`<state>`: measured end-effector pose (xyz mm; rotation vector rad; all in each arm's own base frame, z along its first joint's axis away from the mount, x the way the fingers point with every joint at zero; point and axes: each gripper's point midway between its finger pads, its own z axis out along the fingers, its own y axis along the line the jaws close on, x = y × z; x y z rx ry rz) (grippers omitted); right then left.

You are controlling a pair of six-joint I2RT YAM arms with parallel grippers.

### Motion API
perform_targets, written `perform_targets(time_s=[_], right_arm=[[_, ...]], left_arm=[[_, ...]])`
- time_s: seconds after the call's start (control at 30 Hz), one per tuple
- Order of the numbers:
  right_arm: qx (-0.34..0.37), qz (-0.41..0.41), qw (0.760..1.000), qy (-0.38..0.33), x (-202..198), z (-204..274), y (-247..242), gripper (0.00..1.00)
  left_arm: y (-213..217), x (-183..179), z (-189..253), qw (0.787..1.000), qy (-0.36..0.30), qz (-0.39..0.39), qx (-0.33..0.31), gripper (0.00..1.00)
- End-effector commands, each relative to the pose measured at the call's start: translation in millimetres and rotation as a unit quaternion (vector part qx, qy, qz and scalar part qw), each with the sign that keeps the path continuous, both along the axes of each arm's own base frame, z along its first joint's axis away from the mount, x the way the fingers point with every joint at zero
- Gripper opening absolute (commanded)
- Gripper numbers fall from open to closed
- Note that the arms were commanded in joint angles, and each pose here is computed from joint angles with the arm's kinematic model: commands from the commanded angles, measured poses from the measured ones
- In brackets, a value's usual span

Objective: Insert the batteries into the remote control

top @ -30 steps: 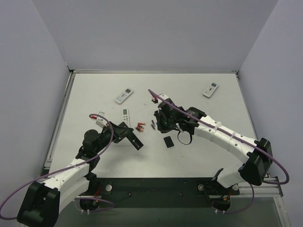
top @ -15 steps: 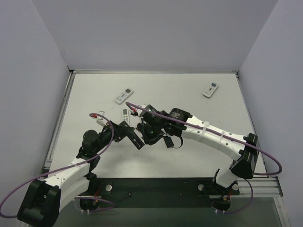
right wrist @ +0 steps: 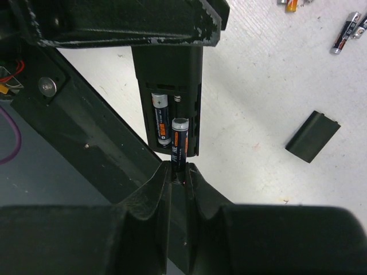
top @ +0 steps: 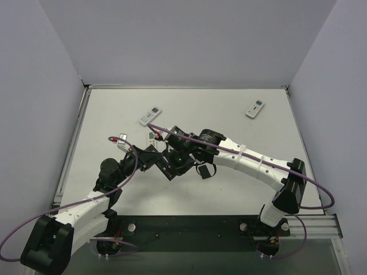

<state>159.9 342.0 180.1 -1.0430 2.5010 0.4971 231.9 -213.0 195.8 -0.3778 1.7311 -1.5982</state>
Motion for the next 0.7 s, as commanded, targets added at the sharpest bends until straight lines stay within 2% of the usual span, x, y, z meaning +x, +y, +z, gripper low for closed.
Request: perform_targets(time_s=[0.0, 0.47, 0.67], right_arm=[[-0.002, 0.01, 1.0, 0.004, -3, 8, 2, 0.0], [-0.028, 0.014, 0.999, 0.034, -10, -3, 0, 0.0], [-0.035, 0.004, 0.999, 0.025, -5, -3, -2, 0.06]], left_arm=[[-3, 0, 25, 0.999, -0.026, -0.005, -0.034, 0.0], [-5, -1, 26, 0.999, -0.022, -0.008, -0.046, 0.0], [-6, -2, 25, 0.998, -0.018, -0.011, -0.052, 0.0]])
